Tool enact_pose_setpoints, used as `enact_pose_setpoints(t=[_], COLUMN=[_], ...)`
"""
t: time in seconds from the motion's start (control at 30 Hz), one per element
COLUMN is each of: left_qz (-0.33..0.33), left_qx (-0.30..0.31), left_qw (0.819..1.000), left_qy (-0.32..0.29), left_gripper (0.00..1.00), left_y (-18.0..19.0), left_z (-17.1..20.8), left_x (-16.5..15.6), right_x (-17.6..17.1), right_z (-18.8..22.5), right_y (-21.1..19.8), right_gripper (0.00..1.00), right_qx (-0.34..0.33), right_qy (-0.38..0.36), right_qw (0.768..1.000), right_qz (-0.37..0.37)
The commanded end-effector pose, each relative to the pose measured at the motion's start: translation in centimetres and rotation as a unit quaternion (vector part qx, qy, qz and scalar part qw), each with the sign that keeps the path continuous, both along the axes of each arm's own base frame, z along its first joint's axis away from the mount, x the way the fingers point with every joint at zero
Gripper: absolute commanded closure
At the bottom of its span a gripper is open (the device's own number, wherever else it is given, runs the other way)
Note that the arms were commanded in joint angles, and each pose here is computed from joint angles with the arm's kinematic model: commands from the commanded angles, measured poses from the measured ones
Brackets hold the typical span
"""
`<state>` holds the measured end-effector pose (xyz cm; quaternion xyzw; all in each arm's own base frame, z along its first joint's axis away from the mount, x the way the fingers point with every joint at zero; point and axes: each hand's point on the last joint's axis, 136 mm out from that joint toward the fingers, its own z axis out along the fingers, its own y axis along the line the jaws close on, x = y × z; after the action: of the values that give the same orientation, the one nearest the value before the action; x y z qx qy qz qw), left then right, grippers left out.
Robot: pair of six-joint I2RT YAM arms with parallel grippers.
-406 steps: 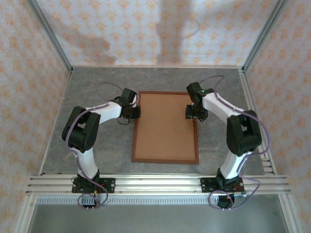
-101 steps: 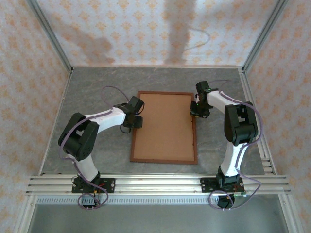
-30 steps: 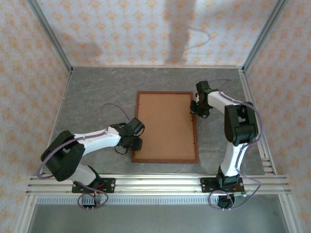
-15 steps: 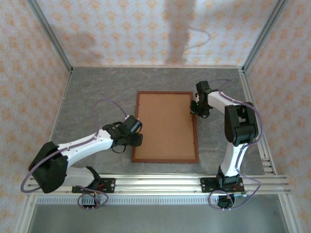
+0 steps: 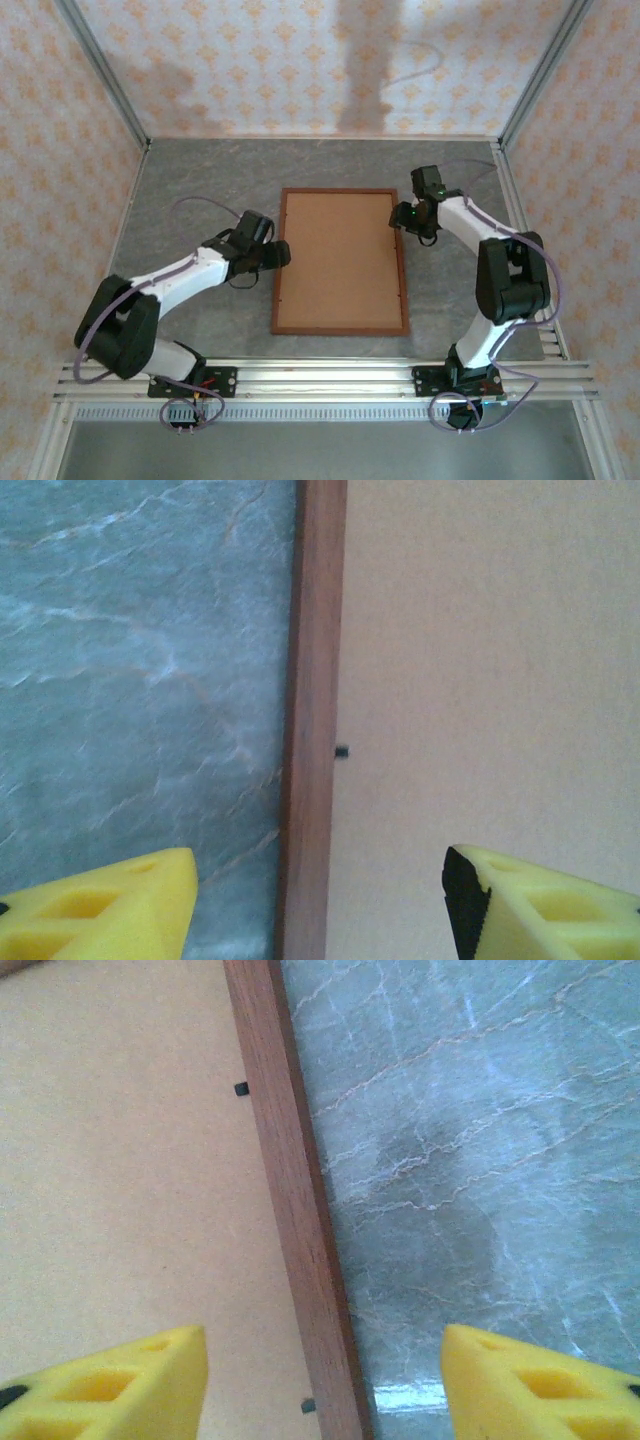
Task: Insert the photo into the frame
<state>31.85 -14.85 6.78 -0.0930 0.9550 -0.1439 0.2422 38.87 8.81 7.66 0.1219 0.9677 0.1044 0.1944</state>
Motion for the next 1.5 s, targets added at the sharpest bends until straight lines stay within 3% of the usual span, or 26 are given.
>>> enact_pose_setpoints(t=[0.0,0.17,0.37,0.67,0.93,1.17,1.23,1.33,1.47], left_qz=[0.002,-0.007,-0.028,-0.059,-0.087,-0.134,-0.136,-0.121,-0.088], left_qx=[-0.024,-0.001,-0.020,-0.070,-0.130,-0.134,-0.125,-0.059,0.009], left_qw=[0.999,1.000,0.999,0.995,0.987,0.981,0.981,0.990,0.996], left_qy=[-0.022,-0.011,0.019,0.043,0.030,0.050,0.059,0.046,0.014], left_gripper=[0.30,0.25,0.24,0.33,0.43,0.42,0.39,0.36,0.32], left_y=[-0.8,-0.9,-2.4,-4.4,-6.7,-8.4,-7.9,-5.2,-1.8], left_z=[0.9,-0.7,-2.9,-3.9,-1.3,-1.8,-2.4,-2.6,-0.9], left_x=[2.9,4.7,5.2,3.6,0.0,-6.1,-7.2,-7.4,-5.8], right_x=[-0.2,-0.2,0.1,1.7,4.8,8.3,9.0,9.7,10.1], right_z=[-0.8,-2.9,-4.3,-3.7,-2.5,-2.3,-2.1,-1.2,0.2], right_y=[0.2,1.8,3.8,5.6,8.3,14.9,17.4,19.7,19.5], right_gripper=[0.28,0.23,0.28,0.35,0.38,0.38,0.38,0.36,0.33], right_qx=[0.017,0.063,0.090,0.111,0.135,0.167,0.172,0.162,0.132], right_qy=[-0.002,0.021,0.037,0.030,0.014,0.012,0.015,0.013,0.007], right_qw=[1.000,0.998,0.995,0.993,0.991,0.984,0.982,0.980,0.982], right_qz=[-0.017,-0.013,0.002,0.009,0.017,0.058,0.082,0.113,0.131])
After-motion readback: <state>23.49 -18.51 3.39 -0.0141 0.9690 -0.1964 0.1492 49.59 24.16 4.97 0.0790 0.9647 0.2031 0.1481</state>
